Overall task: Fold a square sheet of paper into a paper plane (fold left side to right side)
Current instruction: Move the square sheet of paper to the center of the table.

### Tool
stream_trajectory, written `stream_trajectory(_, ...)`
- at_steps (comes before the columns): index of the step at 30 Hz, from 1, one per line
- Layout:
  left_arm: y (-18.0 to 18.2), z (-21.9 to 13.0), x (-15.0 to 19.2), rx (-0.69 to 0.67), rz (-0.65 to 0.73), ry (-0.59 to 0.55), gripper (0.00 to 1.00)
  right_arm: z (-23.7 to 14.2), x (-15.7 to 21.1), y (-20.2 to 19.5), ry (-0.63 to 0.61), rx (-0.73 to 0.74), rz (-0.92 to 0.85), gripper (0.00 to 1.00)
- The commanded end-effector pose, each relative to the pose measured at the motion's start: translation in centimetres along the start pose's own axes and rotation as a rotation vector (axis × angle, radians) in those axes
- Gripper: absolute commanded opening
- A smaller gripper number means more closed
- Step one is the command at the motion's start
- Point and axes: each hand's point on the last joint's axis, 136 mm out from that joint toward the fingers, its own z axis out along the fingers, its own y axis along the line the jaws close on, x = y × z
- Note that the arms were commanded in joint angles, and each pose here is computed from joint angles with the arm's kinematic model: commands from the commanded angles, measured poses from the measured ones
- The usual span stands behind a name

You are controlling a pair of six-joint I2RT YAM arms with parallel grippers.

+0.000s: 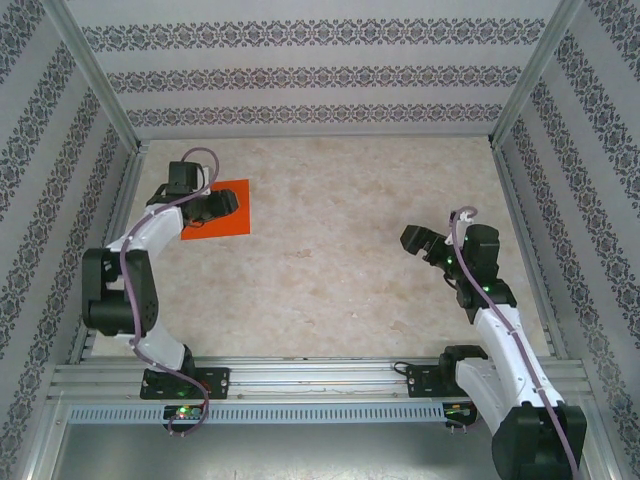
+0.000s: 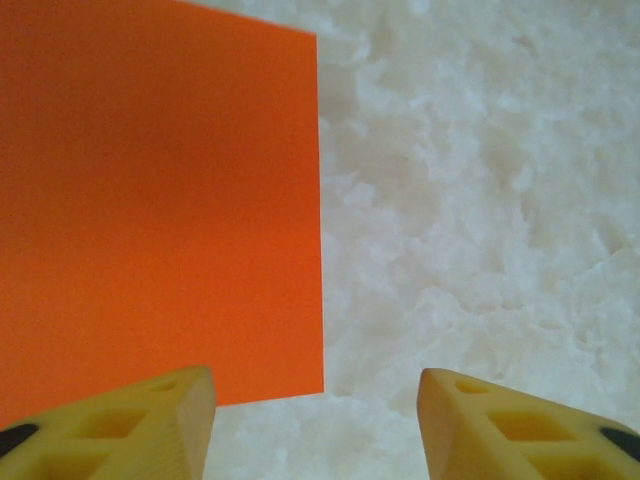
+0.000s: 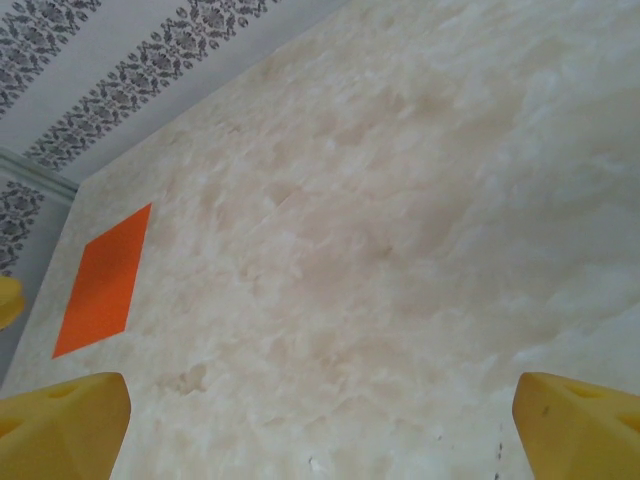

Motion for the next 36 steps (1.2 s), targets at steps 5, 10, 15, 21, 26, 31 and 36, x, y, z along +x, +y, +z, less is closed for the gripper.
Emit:
stream_trajectory(5,2.1,4.5,-0.4,-0.062,-0.089,0.126,0.5,-0.7,2.2,-0.1,0.066,-0.002,0.042,0.98)
stream_trajectory(10,3.1,7.1,-0.4,-0.09,-0.124,0.172,0.47,-1.1,2.1,0.0,0.055,0.01,0.029,0.98)
stream_trajectory(15,3.6,8.6,1.0,-0.094,-0.164,0.239,0.38,-1.4,1.9,-0.1,0.044,0.024,0.023,0.98)
stream_trajectory(21,3.9,8.5,3.7,-0.097,-0.22,0.286,0.31,-1.4,1.8,-0.5,0.045,0.05,0.017,0.98)
stream_trajectory(26,3.1,8.0,7.3,-0.081,-0.254,0.334,0.24,-1.5,1.7,-0.7,0.046,0.069,0.012,0.98)
stream_trajectory(31,1.7,6.8,12.1,-0.064,-0.272,0.38,0.23,-1.7,1.8,-0.9,0.048,0.086,0.009,0.98)
stream_trajectory(36,-0.6,5.5,16.9,-0.056,-0.268,0.407,0.2,-1.9,2.0,-1.4,0.048,0.109,0.006,0.98)
